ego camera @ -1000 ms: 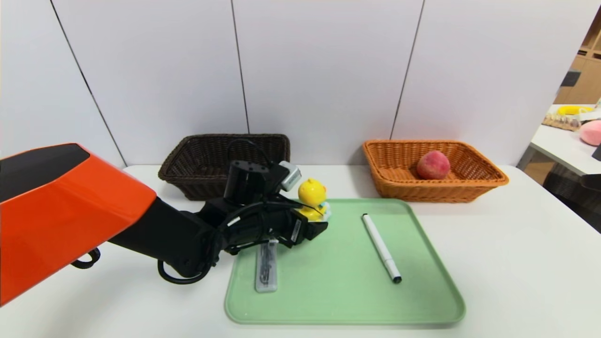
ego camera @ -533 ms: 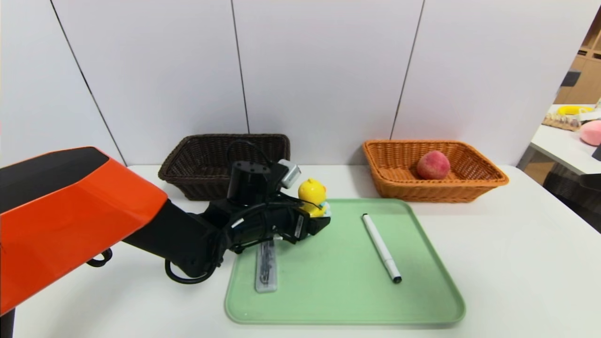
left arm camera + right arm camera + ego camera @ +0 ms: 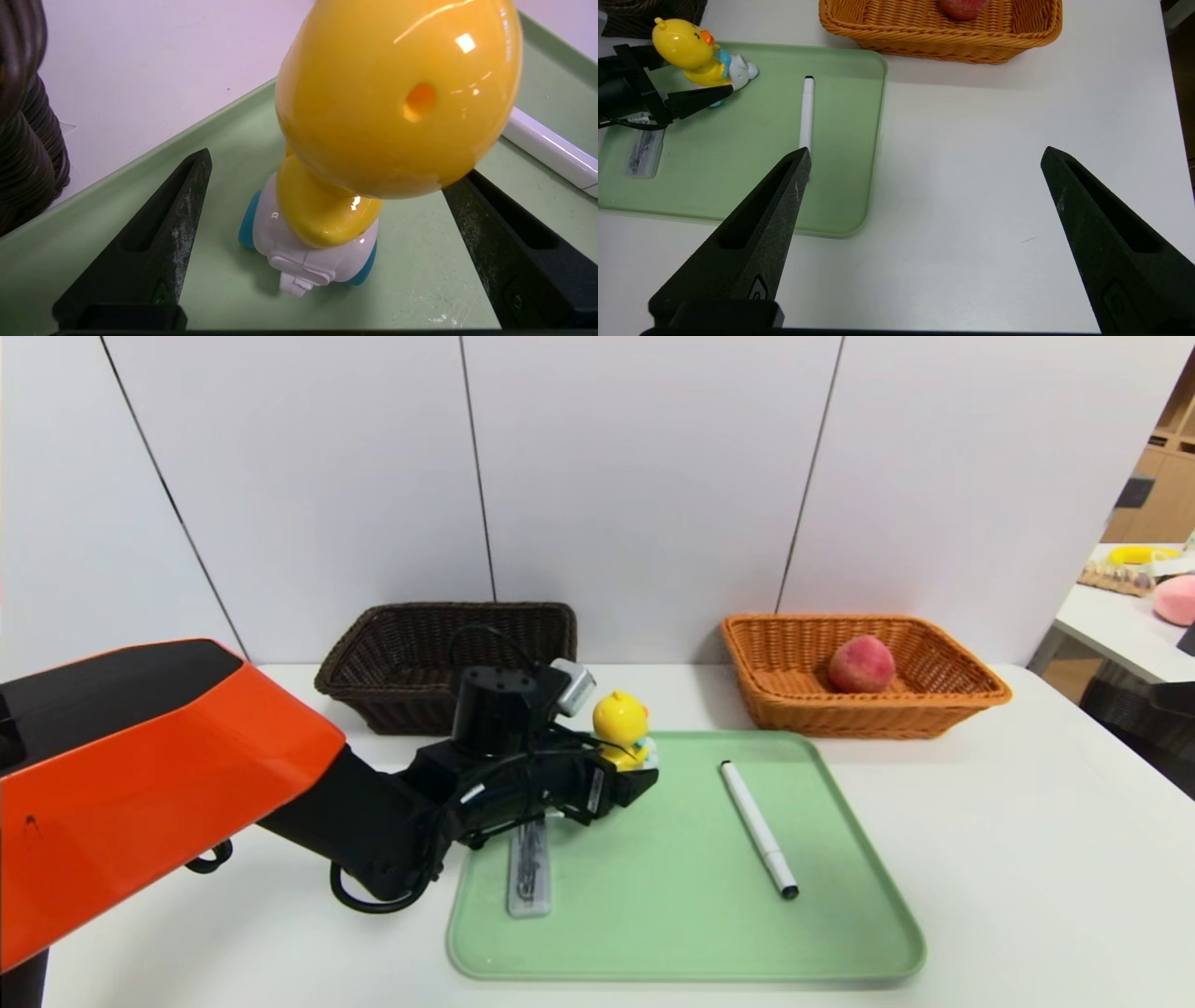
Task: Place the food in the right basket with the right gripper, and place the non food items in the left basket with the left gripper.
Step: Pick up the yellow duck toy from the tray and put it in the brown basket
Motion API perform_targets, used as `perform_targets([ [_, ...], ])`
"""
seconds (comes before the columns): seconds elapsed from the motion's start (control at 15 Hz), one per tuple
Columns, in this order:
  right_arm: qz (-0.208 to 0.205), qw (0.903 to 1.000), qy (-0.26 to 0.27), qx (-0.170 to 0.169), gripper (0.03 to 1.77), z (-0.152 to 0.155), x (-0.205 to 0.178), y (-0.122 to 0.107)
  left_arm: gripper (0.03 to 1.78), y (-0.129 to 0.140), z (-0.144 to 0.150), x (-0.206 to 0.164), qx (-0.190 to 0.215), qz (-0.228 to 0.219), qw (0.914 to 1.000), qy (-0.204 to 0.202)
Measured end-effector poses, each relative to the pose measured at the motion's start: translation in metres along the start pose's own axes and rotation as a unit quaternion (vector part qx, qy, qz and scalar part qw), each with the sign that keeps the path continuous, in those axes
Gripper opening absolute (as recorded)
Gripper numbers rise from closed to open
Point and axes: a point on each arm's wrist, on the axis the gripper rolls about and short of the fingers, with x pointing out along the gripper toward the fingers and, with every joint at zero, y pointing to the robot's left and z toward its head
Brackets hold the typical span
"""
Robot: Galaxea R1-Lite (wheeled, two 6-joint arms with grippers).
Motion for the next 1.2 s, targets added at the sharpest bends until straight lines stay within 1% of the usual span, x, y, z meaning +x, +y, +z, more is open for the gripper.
perform_targets([
  [0.6, 0.0, 1.0, 0.005, -0.002, 1.7, -0.002, 0.002, 0.0, 1.69, 0.001, -0.009, 0.005, -0.005, 0.0, 0.9999, 0.013],
  [0.8, 0.0, 1.0, 0.006, -0.002, 1.7, -0.002, 0.002, 0.0, 1.69, 0.001, -0.01, 0.007, -0.017, 0.0, 0.9998, 0.011],
  [1.0, 0.0, 1.0, 0.009, -0.003, 1.7, -0.003, 0.003, 0.0, 1.69, 0.001, -0.009, 0.01, -0.014, -0.002, 0.9999, -0.003],
  [1.2, -0.001, 0.9999, 0.012, -0.003, 1.7, -0.004, 0.005, 0.0, 1.69, 0.001, -0.011, 0.011, -0.014, -0.003, 0.9999, -0.001],
])
